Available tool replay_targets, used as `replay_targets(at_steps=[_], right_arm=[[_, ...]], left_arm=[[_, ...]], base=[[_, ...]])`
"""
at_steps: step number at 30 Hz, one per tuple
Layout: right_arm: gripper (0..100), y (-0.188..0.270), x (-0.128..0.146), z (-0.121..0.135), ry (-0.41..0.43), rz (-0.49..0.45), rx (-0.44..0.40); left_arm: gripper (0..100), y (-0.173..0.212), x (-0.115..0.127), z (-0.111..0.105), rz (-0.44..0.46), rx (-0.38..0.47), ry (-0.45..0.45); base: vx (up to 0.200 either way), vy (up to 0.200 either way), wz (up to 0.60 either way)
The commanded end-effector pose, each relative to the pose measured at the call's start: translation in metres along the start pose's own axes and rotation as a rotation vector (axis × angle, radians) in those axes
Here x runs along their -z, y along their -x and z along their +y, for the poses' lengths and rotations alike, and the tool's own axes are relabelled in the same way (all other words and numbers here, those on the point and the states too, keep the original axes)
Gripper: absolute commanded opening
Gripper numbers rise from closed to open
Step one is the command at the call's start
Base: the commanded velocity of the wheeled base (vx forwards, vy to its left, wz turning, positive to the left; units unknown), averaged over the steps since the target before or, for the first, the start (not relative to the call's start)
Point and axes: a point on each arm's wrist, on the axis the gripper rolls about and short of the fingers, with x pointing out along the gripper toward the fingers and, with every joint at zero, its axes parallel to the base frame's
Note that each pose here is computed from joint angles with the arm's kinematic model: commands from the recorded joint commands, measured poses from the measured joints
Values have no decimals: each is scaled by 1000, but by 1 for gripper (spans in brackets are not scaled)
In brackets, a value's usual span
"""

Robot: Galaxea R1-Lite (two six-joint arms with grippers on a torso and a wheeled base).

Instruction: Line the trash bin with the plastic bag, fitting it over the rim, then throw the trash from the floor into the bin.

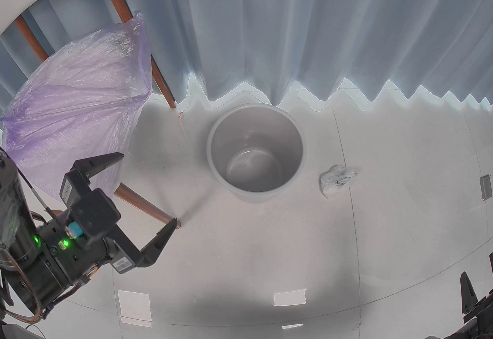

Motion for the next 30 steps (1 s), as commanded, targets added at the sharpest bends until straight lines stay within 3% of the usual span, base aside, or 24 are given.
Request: replay_targets(at_steps=[1,8,12,18,30], right_arm=[[100,0,5,0,0,0,-1],[100,0,5,0,0,0,-1],[100,0,5,0,0,0,-1],[100,0,5,0,0,0,-1],[100,0,5,0,0,0,-1]], left_arm=[[100,-23,-5,-9,60,-86,-3],[100,-63,-14,-20,113,-382,90],[100,-83,-6,-11,148,-487,36],[100,-96,3,6,199,-565,-70],[100,-118,9,26,249,-641,-68]], base=[[0,0,0],[0,0,0],[0,0,0],[0,0,0],[0,0,0]])
